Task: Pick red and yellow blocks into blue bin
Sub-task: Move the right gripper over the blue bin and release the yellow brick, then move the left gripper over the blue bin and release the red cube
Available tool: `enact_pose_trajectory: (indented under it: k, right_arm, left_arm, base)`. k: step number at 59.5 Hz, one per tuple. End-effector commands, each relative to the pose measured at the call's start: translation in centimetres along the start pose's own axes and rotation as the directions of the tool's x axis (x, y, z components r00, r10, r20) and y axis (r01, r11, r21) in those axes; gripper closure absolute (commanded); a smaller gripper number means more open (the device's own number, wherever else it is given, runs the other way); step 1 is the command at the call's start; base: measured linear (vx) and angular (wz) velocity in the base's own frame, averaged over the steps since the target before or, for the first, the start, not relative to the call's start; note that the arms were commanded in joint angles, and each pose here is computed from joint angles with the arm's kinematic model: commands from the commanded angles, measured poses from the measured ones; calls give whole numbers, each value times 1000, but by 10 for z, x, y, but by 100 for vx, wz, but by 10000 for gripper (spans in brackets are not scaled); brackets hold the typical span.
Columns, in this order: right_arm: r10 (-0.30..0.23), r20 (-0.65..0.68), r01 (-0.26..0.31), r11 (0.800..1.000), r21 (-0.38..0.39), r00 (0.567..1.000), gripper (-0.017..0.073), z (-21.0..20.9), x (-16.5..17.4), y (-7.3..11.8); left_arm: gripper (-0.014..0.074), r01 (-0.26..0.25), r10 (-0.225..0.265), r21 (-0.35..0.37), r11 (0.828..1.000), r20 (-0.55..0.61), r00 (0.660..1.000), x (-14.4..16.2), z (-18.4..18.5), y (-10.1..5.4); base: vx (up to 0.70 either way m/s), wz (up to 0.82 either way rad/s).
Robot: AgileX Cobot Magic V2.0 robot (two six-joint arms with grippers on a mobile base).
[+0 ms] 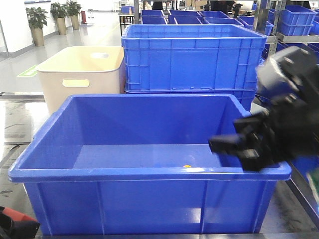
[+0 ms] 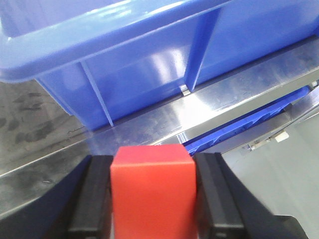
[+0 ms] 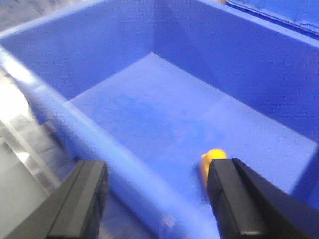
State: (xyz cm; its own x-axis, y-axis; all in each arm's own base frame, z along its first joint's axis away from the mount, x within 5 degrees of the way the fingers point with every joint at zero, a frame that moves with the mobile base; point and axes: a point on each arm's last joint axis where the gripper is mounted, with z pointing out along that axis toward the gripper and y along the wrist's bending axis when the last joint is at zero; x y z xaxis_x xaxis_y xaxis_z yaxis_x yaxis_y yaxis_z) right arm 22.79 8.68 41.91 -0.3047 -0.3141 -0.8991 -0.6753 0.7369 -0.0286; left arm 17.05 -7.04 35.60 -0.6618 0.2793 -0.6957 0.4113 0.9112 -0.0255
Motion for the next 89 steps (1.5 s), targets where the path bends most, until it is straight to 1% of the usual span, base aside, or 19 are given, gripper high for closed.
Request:
enact_pose_trajectory:
  k: [1, 6, 9, 12, 18, 21, 26, 30, 38, 44, 48, 54, 64, 70, 75, 83, 89]
  right_arm:
    - [22, 111, -25, 999, 25, 994, 84, -23, 2, 13]
    - [87, 100, -89, 996, 21, 991, 84, -31, 22, 23]
    - [147, 96, -150, 988, 26, 985, 84, -34, 35, 27]
    - [180, 92, -184, 982, 39, 979, 84, -36, 46, 30]
    - [219, 49, -222, 972, 71, 975, 84, -33, 68, 31]
    - [240, 7, -240, 967, 84, 971, 84, -31, 79, 32]
    - [300, -51, -295, 952, 83, 953, 84, -27, 93, 34]
    - [325, -70, -319, 944, 82, 943, 84, -25, 97, 34]
    - [326, -63, -320, 944, 86, 943, 84, -25, 98, 34]
    - [324, -60, -319, 944, 88, 944, 84, -25, 97, 34]
    - [325, -60, -320, 944, 87, 944, 84, -25, 97, 34]
    - [326, -50, -321, 943, 90, 944, 84, -25, 97, 33]
    - [325, -34, -321, 942, 99, 945, 84, -25, 96, 32]
    - [328, -31, -323, 941, 99, 944, 84, -25, 95, 32]
    - [327, -29, -323, 941, 100, 944, 84, -25, 95, 32]
    - [320, -23, -316, 943, 105, 947, 84, -25, 95, 31]
    - [306, -12, -302, 946, 115, 952, 84, -25, 94, 30]
  left_arm:
    - [359, 4, -5, 7, 1000, 105, 994, -11, -10, -2]
    - [359, 4, -5, 7, 1000, 105, 994, -11, -10, -2]
    - [359, 4, -5, 7, 1000, 105, 994, -11, -10, -2]
    - [359, 4, -5, 7, 1000, 105, 994, -11, -10, -2]
    - [359, 4, -5, 7, 1000, 109, 994, -11, -10, -2]
    - [359, 4, -5, 6, 1000, 111, 994, -11, -10, -2]
    - [359, 4, -5, 6, 1000, 111, 994, -11, -10, -2]
    - [359, 4, -5, 6, 1000, 112, 994, -11, -10, -2]
    - [359, 5, -6, 6, 1000, 115, 993, -12, -11, -2]
    - [359, 2, -3, 7, 1000, 151, 988, -20, -19, -2]
    - [358, -1, 0, 4, 1000, 210, 978, -31, -31, -2]
    - [356, -10, 11, -3, 1000, 312, 950, -54, -51, -3]
    - [353, -18, 22, -13, 1000, 371, 928, -87, -58, -2]
    - [350, -37, 42, -21, 999, 370, 928, -108, -45, 0]
    - [349, -33, 39, -21, 999, 371, 928, -124, -26, 1]
    - [349, -27, 34, -24, 999, 366, 930, -146, 17, 5]
    - [349, -20, 26, -23, 1000, 339, 940, -152, 54, 7]
  base:
    - [0, 0]
    - [0, 0]
    - [0, 0]
    - [0, 0]
    - [0, 0]
    - [0, 0]
    - [0, 0]
    - [0, 0]
    - [0, 0]
    - [0, 0]
    - [0, 0]
    - [0, 0]
    - [0, 0]
    - [0, 0]
    - [0, 0]
    - [0, 0]
    - [0, 0]
